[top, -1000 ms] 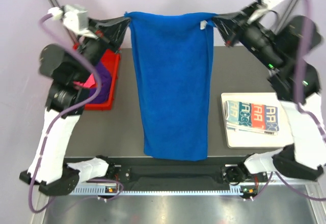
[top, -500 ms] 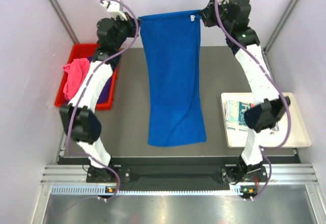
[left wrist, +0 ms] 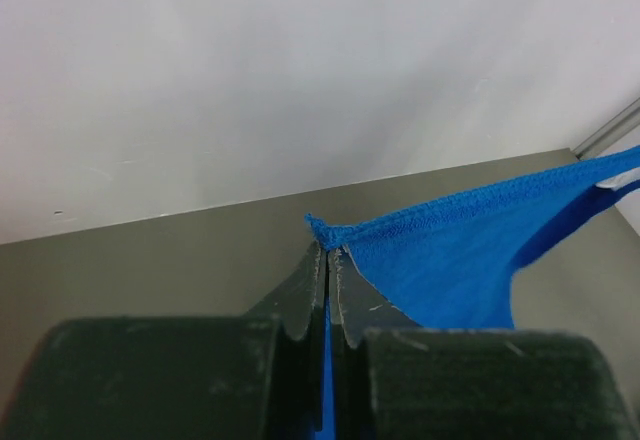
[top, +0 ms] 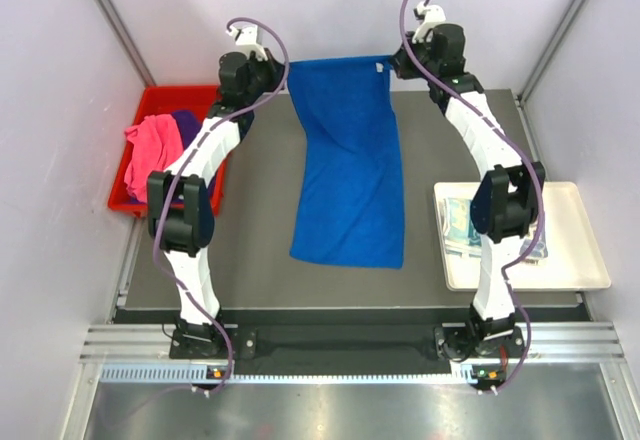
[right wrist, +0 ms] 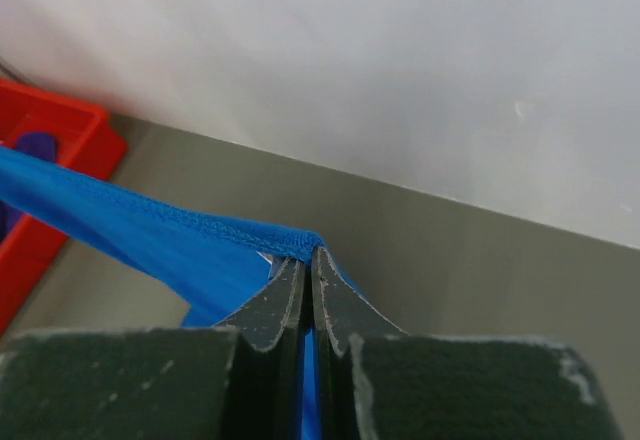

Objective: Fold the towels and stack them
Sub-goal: Flatten out the crumpled towel

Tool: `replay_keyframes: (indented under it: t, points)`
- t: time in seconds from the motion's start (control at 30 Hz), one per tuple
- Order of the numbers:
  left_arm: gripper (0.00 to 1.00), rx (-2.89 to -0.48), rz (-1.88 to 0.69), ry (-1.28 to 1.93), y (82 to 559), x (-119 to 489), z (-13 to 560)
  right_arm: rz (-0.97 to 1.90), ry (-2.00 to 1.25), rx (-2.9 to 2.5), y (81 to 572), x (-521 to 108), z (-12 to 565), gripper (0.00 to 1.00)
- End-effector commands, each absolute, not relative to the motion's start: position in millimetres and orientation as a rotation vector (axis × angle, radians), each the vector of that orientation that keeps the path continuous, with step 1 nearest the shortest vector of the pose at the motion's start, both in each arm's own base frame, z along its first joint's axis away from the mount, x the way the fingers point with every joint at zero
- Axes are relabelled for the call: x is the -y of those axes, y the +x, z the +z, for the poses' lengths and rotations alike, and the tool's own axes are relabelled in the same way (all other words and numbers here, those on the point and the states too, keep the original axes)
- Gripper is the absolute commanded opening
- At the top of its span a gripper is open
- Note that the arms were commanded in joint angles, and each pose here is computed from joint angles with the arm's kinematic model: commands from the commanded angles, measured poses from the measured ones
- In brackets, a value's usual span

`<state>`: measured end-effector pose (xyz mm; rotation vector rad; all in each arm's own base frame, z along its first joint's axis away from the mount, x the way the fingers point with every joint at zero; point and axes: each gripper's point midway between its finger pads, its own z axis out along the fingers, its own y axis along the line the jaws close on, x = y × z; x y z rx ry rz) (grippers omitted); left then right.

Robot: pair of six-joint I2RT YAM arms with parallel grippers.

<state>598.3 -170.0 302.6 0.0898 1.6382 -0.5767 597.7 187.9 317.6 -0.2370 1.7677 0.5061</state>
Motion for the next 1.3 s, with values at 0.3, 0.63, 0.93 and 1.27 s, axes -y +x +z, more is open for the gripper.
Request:
replay_keyframes:
  t: [0.3,0.63,0.93,1.27]
  points:
    - [0.0,-1.521,-0.416,0.061,632.1,143.2,329.5,0.255,-0.05,-1.762,647.7,-107.8,310.4,0.0]
    - [0.0,-1.461,-0.285,0.061,642.5,137.1,342.4,0.159,0.032,-1.717,668.2,-89.7,305.0,0.0]
    - [0.0,-1.37,-0.193,0.028,659.6,126.3,368.1,0.119,0.053,-1.671,685.6,-84.3,308.8,0.0]
    - [0.0,-1.355,-0.17,0.048,683.1,131.7,357.6,0.044,0.096,-1.615,690.9,-65.4,320.8,0.0]
